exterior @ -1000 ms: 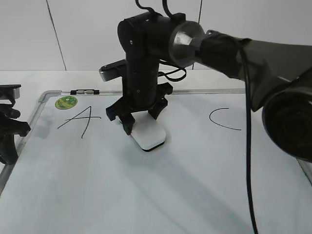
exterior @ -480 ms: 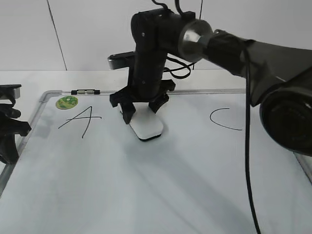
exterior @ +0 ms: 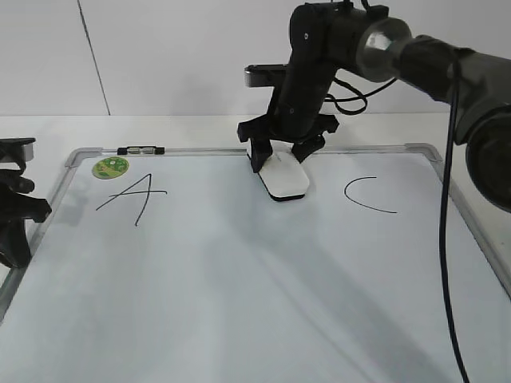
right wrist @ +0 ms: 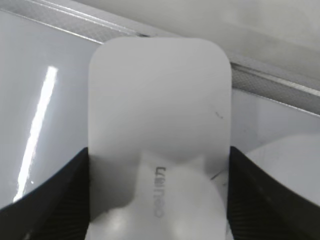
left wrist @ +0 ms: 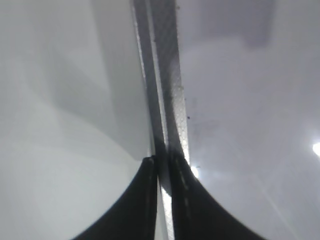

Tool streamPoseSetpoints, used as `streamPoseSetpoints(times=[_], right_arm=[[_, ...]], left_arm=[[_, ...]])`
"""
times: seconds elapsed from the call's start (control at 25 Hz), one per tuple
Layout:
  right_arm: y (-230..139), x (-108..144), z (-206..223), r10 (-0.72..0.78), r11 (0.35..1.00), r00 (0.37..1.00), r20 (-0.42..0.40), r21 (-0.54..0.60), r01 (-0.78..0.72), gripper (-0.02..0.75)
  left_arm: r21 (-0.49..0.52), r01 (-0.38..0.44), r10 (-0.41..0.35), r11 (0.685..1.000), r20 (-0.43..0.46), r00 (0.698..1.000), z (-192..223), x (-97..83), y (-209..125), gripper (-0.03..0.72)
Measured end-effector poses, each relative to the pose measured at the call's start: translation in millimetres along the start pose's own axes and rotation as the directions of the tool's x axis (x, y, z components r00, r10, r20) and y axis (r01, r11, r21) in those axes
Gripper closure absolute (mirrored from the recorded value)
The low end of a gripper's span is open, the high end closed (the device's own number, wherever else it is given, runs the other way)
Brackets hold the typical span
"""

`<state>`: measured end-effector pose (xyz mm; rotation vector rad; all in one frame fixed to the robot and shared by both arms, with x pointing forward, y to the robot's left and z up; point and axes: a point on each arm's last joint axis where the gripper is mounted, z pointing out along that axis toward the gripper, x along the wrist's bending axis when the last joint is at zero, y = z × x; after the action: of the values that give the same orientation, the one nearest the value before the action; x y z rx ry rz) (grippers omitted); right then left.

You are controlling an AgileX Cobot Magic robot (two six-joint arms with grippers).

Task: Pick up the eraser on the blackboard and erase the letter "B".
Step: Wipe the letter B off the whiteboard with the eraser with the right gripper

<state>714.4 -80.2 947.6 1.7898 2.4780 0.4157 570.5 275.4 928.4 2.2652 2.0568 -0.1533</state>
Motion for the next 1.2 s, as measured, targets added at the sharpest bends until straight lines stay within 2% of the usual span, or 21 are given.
streamPoseSetpoints(times=[0.16, 0.28, 0.4, 0.44, 0.48, 0.52, 0.72, 0.88, 1.04, 1.12, 1.2], right_arm=[[-1, 5, 0, -0.008, 1.0, 1.0, -0.009, 0.001, 0.008, 0.178], [-4, 23, 2, -0.062, 0.998, 0.998, 0.019, 0.002, 0.062, 0.178], [-9, 50, 4, -0.14, 0.99, 0.989, 0.053, 0.005, 0.14, 0.178], [-10, 51, 5, -0.146, 0.989, 0.988, 0.057, 0.007, 0.145, 0.178], [-12, 61, 5, -0.167, 0.986, 0.985, 0.052, 0.008, 0.166, 0.178], [-18, 85, 6, -0.21, 0.978, 0.977, 0.039, 0.011, 0.21, 0.178], [-32, 125, 8, -0.283, 0.959, 0.959, 0.008, 0.017, 0.283, 0.178], [-33, 127, 8, -0.292, 0.956, 0.956, 0.017, 0.017, 0.292, 0.178], [-26, 109, 8, -0.262, 0.965, 0.965, 0.031, 0.015, 0.262, 0.178], [-21, 94, 7, -0.224, 0.975, 0.974, 0.022, 0.011, 0.224, 0.178], [-14, 68, 6, -0.174, 0.985, 0.984, 0.036, 0.006, 0.174, 0.178]], left_arm=[[0.001, 0.0, 0.0, 1.0, 0.0, 1.0, 0, 0.0, 0, 0.66], [0.007, -0.001, 0.001, 1.0, 0.0, 1.0, 0, 0.0, -1, 0.66], [0.015, -0.003, 0.003, 1.0, -0.002, 1.0, 0, 0.2, -1, 0.66], [0.016, -0.004, 0.004, 1.0, -0.003, 1.0, 0, 0.2, -1, 0.66], [0.017, 0.005, -0.005, 1.0, -0.002, 1.0, 0, 3.0, -2, 0.66], [0.018, 0.005, -0.005, 1.0, -0.002, 1.0, 0, 3.0, -2, 0.66], [0.024, 0.002, -0.002, 1.0, -0.003, 1.0, 0, 2.6, -2, 0.66], [0.024, 0.002, -0.002, 1.0, -0.003, 1.0, 0, 2.6, -2, 0.66], [0.024, 0.002, -0.002, 1.0, -0.003, 1.0, 0, 2.6, -2, 0.66], [0.023, 0.002, -0.002, 1.0, -0.003, 1.0, 0, 2.6, -2, 0.66], [0.023, 0.002, -0.002, 1.0, -0.003, 1.0, 0, 2.6, -2, 0.659]])
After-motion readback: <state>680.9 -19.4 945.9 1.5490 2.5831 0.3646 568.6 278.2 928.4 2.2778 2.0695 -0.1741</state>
